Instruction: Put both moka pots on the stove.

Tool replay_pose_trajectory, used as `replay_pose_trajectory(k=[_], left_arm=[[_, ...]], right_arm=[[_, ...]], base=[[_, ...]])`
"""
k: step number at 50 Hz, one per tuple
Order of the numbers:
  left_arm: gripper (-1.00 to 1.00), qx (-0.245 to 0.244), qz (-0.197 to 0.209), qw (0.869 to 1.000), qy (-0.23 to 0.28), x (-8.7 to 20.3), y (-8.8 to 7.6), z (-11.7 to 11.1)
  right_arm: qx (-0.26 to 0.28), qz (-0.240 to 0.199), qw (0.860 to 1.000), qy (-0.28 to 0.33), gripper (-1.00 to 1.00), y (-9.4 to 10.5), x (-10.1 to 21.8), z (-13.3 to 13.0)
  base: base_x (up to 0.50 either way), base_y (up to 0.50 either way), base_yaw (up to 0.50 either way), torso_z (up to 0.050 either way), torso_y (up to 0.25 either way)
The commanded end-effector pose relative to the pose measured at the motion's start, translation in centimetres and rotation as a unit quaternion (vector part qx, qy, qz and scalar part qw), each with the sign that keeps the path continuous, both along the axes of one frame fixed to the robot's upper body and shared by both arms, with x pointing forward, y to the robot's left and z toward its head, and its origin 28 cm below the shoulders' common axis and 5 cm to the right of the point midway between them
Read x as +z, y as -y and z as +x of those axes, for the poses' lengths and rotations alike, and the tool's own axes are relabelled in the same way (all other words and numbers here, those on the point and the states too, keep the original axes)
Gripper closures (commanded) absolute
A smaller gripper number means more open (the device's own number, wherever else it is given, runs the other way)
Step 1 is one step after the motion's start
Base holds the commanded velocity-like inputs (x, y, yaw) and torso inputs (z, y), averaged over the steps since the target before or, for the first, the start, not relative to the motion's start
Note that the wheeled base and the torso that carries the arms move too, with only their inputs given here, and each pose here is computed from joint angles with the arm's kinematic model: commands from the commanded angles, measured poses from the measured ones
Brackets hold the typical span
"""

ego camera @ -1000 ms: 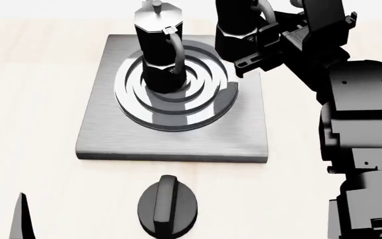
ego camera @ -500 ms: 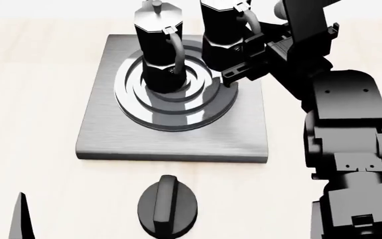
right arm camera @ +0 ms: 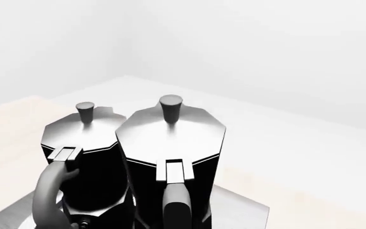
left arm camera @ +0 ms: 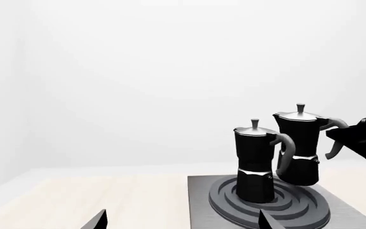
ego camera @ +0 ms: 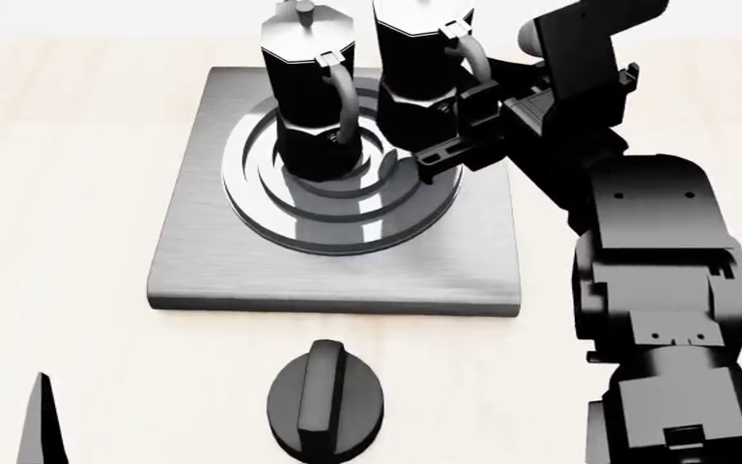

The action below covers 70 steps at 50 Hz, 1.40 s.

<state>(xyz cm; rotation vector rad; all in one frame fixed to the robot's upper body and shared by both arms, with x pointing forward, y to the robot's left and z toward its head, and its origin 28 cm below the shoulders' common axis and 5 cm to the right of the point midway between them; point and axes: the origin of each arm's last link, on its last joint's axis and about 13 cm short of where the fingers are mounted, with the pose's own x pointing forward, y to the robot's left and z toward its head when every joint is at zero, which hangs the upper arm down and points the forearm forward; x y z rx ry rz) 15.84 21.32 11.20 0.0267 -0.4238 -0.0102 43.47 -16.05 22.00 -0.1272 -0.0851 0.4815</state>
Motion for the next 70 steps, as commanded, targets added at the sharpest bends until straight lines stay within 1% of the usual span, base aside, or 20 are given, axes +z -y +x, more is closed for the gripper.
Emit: replay_pose_trajectory(k=[1, 22, 48, 49, 56, 58, 61, 63, 65, 66, 67, 70], left_arm=[[-1.00, 0.000, 0.000, 1.000, 0.000, 0.0, 0.0, 0.0], [-1.00, 0.000, -0.001, 1.000, -0.001, 0.0, 0.0, 0.0], [-1.00, -0.001, -0.001, 1.000, -0.001, -0.1, 0.0, 0.0], [-1.00, -0.001, -0.001, 1.000, -0.001, -0.1, 0.0, 0.0], [-1.00, -0.001, 0.000, 1.000, 0.000, -0.1, 0.0, 0.0], [-1.00, 0.000, 0.000, 1.000, 0.000, -0.1, 0.0, 0.0], [-1.00, -0.001, 0.000, 1.000, -0.001, -0.2, 0.0, 0.1], [-1.00, -0.002, 0.000, 1.000, -0.001, -0.1, 0.1, 0.0], [-1.00, -0.002, 0.000, 1.000, -0.001, -0.1, 0.1, 0.0], [-1.00, -0.002, 0.000, 1.000, -0.001, -0.1, 0.1, 0.0], [-1.00, -0.002, 0.000, 1.000, -0.001, -0.1, 0.1, 0.0], [-1.00, -0.003, 0.000, 1.000, -0.001, -0.1, 0.1, -0.1]], right_arm=[[0.000, 0.027, 1.000, 0.012, 1.00, -0.3, 0.0, 0.1], [0.008, 0.023, 1.000, -0.005, 1.00, -1.2, -1.7, -0.1], [0.001, 0.017, 1.000, -0.010, 1.00, -1.1, -2.6, -0.3], [0.000, 0.021, 1.000, -0.008, -1.00, -1.1, -2.5, -0.2], [-0.002, 0.022, 1.000, 0.000, -1.00, -1.1, -2.5, -0.2], [-0.002, 0.036, 0.999, 0.021, -1.00, -1.1, -1.8, -0.1], [0.003, 0.032, 0.999, 0.041, -1.00, -1.3, -1.2, -0.4], [0.008, 0.045, 0.997, 0.064, -1.00, -1.5, -0.3, -1.5], [0.011, 0.041, 0.996, 0.077, -1.00, -1.7, 0.2, -2.3], [0.010, 0.045, 0.995, 0.094, -1.00, -2.0, 1.0, -3.3], [0.006, 0.037, 0.994, 0.101, -1.00, -2.1, 1.3, -4.0], [-0.007, 0.037, 0.991, 0.131, -1.00, -2.6, 2.1, -6.1]], base=[[0.00, 0.00, 0.00, 0.000, 0.000], [0.00, 0.00, 0.00, 0.000, 0.001], [0.00, 0.00, 0.00, 0.000, 0.000], [0.00, 0.00, 0.00, 0.000, 0.000], [0.00, 0.00, 0.00, 0.000, 0.000], [0.00, 0.00, 0.00, 0.000, 0.000], [0.00, 0.00, 0.00, 0.000, 0.000], [0.00, 0.00, 0.00, 0.000, 0.000], [0.00, 0.00, 0.00, 0.000, 0.000], [0.00, 0.00, 0.00, 0.000, 0.000], [0.00, 0.00, 0.00, 0.000, 0.000], [0.00, 0.00, 0.00, 0.000, 0.000]])
